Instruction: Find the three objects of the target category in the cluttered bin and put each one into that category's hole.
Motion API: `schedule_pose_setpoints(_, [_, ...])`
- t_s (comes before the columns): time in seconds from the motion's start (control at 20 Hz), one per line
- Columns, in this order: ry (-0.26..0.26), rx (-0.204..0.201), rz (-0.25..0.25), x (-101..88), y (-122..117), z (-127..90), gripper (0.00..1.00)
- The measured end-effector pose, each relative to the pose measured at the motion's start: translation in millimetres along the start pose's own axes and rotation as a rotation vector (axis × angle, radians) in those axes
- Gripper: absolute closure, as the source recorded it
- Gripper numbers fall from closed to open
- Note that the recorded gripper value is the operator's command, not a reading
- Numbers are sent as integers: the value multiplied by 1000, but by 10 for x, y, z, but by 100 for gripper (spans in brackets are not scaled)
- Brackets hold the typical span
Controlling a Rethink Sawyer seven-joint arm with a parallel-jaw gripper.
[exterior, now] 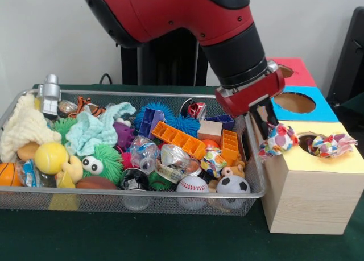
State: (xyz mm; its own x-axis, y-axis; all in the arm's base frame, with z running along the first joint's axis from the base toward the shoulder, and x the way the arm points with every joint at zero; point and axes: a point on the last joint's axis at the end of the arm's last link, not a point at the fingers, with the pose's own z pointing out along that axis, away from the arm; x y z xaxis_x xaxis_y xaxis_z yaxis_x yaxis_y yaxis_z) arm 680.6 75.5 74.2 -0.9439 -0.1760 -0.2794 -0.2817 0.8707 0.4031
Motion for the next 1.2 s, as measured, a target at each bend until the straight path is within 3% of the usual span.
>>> schedule_pose_setpoints(0.35, [20, 33, 21, -97, 156, 48, 100])
schedule_pose_setpoints(1.2, [35, 100, 21, -136, 141, 57, 100])
